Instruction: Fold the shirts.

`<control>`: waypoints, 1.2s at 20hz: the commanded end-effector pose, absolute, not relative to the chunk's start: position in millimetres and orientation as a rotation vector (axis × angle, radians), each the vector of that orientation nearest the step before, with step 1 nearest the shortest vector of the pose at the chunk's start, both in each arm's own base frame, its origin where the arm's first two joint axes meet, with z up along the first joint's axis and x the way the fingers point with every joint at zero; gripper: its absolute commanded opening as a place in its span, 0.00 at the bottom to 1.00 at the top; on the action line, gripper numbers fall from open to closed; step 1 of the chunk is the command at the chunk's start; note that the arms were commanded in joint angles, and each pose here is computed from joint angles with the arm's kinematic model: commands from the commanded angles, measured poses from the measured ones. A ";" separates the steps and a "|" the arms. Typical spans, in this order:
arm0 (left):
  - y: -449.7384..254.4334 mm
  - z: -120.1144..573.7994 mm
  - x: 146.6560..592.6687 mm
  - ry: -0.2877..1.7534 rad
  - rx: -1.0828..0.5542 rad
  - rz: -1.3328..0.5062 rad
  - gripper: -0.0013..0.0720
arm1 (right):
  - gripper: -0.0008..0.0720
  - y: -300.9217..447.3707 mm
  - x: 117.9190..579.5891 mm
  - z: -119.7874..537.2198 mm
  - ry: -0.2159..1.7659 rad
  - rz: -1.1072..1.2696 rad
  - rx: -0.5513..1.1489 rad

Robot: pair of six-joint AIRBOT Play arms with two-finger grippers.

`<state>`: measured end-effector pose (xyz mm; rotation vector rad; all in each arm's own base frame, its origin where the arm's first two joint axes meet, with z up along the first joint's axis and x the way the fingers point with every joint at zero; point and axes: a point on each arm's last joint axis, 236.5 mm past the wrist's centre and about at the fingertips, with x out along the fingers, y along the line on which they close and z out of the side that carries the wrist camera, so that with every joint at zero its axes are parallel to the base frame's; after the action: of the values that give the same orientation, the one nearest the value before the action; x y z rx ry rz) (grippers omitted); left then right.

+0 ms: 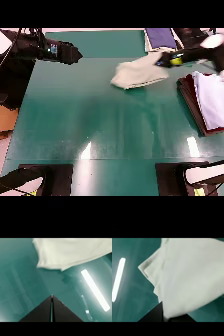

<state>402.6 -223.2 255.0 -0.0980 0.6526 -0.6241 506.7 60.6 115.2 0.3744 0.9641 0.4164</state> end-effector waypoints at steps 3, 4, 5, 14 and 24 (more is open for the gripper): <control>-228.7 257.1 401.0 0.646 -0.104 -0.634 0.05 | 0.04 -117.9 480.0 150.1 0.838 0.074 0.468; -228.7 257.0 401.0 0.648 -0.108 -0.632 0.05 | 0.04 -141.2 477.2 152.6 0.810 0.028 0.489; -228.8 257.1 401.1 0.653 -0.126 -0.626 0.05 | 0.04 -160.2 475.8 155.4 0.779 -0.011 0.504; -230.0 256.8 399.7 0.660 -0.137 -0.630 0.05 | 0.04 -210.3 498.1 241.1 0.446 -0.068 0.454; -229.7 249.4 393.3 0.699 -0.121 -0.638 0.05 | 0.04 -213.8 464.7 300.2 0.464 -0.101 0.246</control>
<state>397.0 -229.7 253.6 -0.1306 0.6772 -0.6329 480.4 -208.5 308.0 0.3127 0.3855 -0.0640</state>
